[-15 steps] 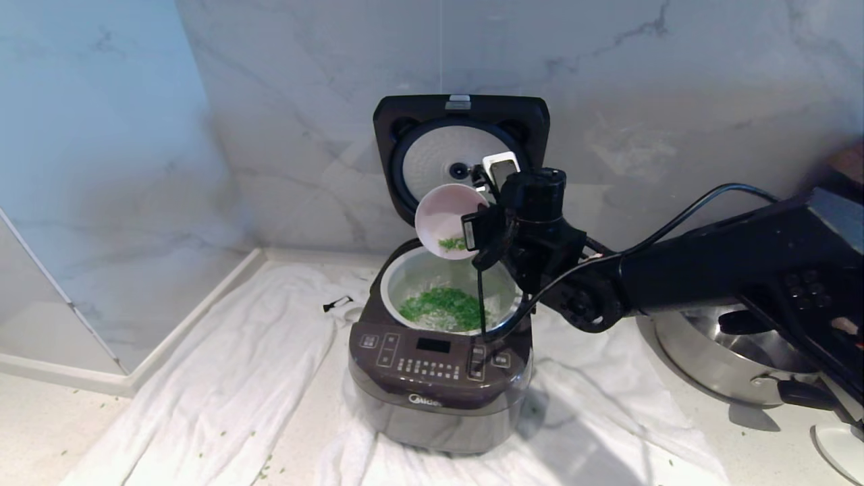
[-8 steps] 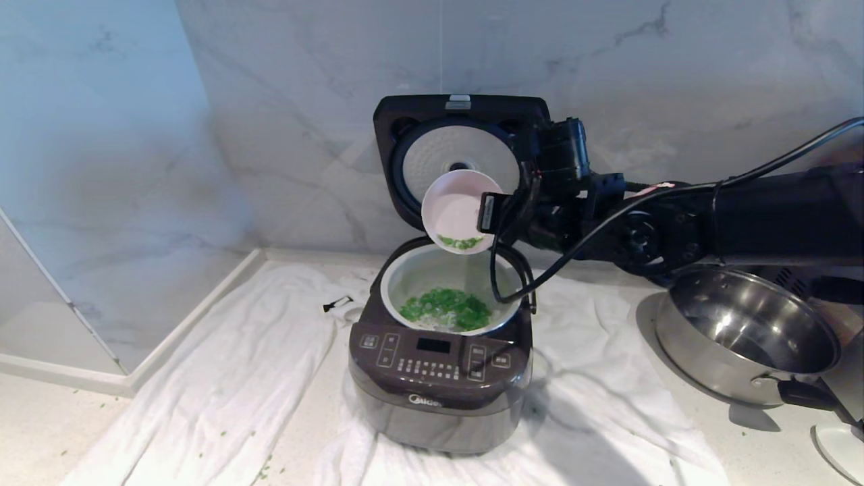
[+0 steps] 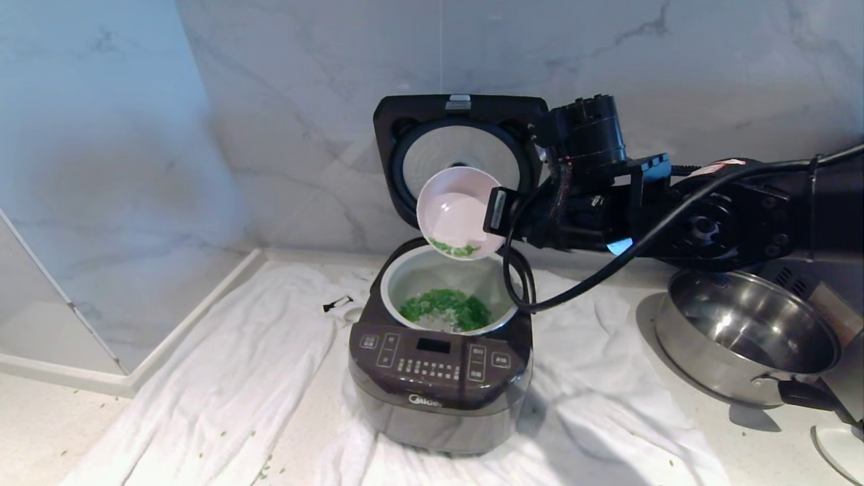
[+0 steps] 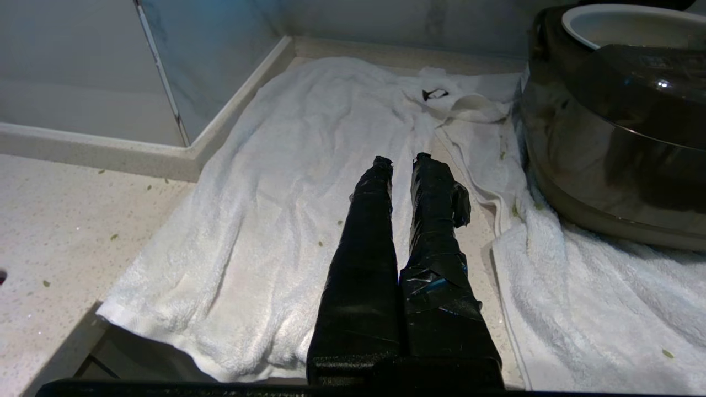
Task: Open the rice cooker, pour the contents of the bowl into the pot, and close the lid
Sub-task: Pour the water from the bowl into the rice cooker, then place the bowl on the table
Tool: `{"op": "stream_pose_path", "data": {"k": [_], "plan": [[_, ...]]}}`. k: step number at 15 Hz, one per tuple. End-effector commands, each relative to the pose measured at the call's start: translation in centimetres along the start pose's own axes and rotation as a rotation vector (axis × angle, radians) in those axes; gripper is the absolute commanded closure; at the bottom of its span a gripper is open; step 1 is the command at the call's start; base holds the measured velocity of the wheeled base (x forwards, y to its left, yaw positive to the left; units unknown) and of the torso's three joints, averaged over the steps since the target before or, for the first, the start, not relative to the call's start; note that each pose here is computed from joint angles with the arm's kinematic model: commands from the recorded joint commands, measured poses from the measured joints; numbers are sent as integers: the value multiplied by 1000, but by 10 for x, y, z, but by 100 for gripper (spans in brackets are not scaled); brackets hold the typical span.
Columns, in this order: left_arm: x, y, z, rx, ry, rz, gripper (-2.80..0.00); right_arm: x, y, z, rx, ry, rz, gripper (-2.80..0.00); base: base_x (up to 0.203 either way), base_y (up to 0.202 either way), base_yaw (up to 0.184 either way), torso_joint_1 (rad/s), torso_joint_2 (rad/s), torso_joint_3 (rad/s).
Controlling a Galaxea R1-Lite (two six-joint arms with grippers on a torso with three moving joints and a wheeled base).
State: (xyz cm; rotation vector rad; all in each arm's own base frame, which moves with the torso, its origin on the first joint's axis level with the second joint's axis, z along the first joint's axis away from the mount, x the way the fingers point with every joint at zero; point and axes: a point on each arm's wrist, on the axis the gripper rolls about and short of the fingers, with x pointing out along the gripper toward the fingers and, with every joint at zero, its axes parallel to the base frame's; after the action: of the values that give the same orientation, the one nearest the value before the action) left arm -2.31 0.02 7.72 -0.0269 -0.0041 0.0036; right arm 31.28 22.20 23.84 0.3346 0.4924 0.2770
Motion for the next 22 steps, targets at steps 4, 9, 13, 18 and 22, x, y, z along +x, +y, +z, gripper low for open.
{"op": "stream_pose_path", "data": {"k": [4,9,13,18,22], "plan": [[0,0,0,-1,1,1,0,-34,2,-11,47,66,47,0,0,0,0,0,0,0],[0,0,0,-1,1,1,0,-92,-15,-18,166,197,39,0,0,0,0,0,0,0],[0,0,0,-1,1,1,0,-139,-45,-40,278,325,-67,0,0,0,0,0,0,0],[0,0,0,-1,4,1,0,-187,-98,-66,430,373,-163,0,0,0,0,0,0,0],[0,0,0,1,4,1,0,-207,-136,-91,477,386,-265,0,0,0,0,0,0,0]]}}
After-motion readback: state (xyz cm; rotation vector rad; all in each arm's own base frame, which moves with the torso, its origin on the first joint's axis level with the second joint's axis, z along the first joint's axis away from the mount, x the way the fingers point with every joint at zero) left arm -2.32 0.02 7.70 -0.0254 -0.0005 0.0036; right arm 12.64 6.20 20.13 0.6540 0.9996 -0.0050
